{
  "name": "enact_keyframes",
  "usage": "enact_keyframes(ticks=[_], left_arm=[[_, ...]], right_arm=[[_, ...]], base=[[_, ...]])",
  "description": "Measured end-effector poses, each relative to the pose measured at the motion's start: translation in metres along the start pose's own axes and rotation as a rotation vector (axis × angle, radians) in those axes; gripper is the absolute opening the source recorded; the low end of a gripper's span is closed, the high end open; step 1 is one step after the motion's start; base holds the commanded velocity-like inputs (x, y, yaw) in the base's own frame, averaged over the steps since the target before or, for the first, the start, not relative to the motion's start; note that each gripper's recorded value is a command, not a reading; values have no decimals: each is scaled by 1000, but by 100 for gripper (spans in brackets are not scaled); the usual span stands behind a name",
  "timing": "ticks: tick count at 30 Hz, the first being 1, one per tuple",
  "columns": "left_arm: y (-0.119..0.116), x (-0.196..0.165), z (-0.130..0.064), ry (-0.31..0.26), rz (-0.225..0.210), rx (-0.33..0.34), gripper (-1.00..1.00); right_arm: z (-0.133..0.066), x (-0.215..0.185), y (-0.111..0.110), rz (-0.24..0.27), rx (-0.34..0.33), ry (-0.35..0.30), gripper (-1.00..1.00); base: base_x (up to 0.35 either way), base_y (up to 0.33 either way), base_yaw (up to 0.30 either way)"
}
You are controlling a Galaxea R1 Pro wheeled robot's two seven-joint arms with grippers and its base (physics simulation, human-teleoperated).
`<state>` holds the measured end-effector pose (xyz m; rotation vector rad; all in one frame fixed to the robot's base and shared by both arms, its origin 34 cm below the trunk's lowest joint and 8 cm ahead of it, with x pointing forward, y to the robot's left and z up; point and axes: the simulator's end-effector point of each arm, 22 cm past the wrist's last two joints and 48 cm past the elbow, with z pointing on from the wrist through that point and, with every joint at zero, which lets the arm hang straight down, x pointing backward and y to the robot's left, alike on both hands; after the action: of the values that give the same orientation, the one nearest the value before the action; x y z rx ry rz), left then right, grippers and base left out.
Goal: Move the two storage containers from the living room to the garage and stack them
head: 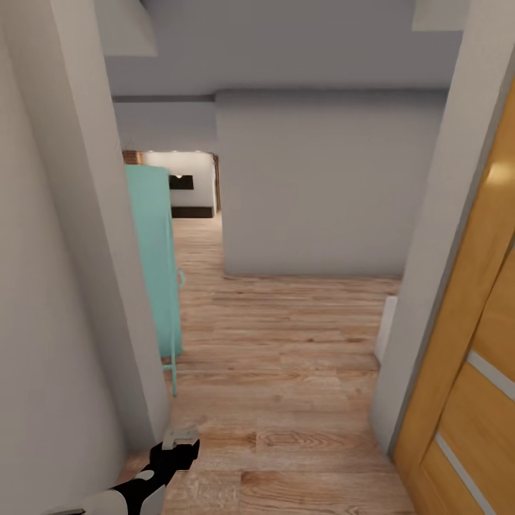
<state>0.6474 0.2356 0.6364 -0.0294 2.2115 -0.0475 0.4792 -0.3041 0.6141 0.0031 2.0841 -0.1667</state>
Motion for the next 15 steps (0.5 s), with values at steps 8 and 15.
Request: enact_keyframes(ticks=[8,15], left_arm=[[-1,-3,-1,-6,1,2,100],[0,-6,-2,-11,2,1,100]], right_arm=[[0,-2,0,1,0,-6,100],[0,-5,0,2,1,-11,100]], base=[[329,-132,80],[325,-158,55]])
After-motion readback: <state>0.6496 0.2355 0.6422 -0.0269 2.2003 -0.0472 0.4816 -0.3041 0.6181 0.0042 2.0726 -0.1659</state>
